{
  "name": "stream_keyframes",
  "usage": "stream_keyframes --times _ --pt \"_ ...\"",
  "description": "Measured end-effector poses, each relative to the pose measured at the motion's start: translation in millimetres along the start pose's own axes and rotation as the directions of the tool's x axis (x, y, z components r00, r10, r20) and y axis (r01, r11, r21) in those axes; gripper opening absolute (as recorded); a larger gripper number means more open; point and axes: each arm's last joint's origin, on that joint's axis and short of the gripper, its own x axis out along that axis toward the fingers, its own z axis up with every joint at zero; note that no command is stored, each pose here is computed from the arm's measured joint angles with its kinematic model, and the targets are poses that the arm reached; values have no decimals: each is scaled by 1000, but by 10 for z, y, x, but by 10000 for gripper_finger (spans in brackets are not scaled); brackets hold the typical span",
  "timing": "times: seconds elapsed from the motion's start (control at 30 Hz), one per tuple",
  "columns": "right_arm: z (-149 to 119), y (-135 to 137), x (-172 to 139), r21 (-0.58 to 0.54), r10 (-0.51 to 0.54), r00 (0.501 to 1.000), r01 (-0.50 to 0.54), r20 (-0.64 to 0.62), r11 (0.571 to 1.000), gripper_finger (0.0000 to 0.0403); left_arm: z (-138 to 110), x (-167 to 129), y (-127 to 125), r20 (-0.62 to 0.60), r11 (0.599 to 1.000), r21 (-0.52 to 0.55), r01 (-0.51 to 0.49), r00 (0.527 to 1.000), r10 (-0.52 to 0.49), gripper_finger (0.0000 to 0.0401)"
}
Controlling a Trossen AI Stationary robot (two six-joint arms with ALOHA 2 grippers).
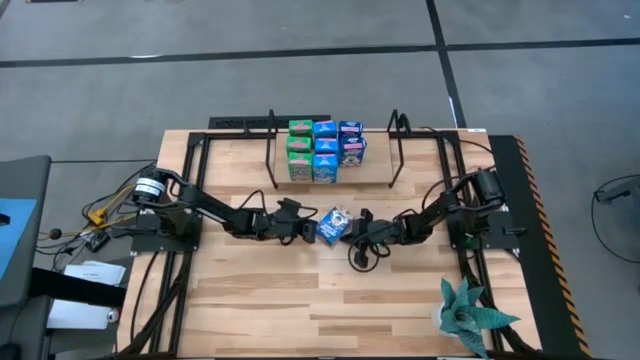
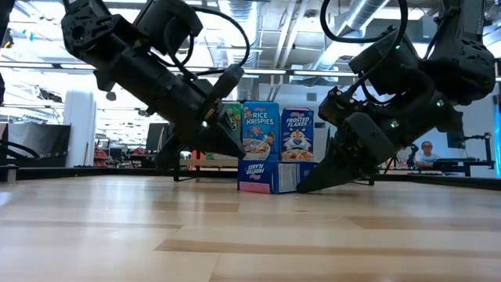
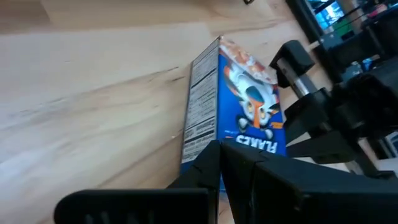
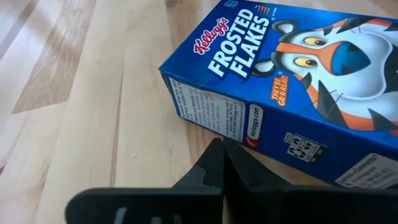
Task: Stack cereal on shelf
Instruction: Put the blue cereal box on the shelf aligned with the blue cereal box
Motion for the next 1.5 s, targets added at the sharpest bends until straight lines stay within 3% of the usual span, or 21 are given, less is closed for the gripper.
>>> stream_keyframes --times 0.33,0.53,0.77,1.07,1.33,1.5 --pt "1 -2 0 0 -1 1000 1 -2 1000 14 -87 94 30 -28 999 -1 50 998 -50 0" --pt "-3 -3 -1 -1 -3 1000 3 -6 1000 14 -149 123 73 -9 999 -34 25 1000 -25 0" --pt "29 37 -74 -23 1 999 -2 -38 1000 14 -211 113 108 -72 999 -29 -14 997 12 0" --pt "317 60 -358 -108 -3 1000 2 -7 994 14 -265 95 180 -93 993 -51 -102 991 97 0" --pt "500 58 -499 -186 1 997 14 77 983 26 -270 91 171 -86 994 -45 -97 992 93 0" --pt "516 -35 -483 -174 -34 997 46 69 984 49 -259 92 166 -52 993 -68 -98 994 95 0"
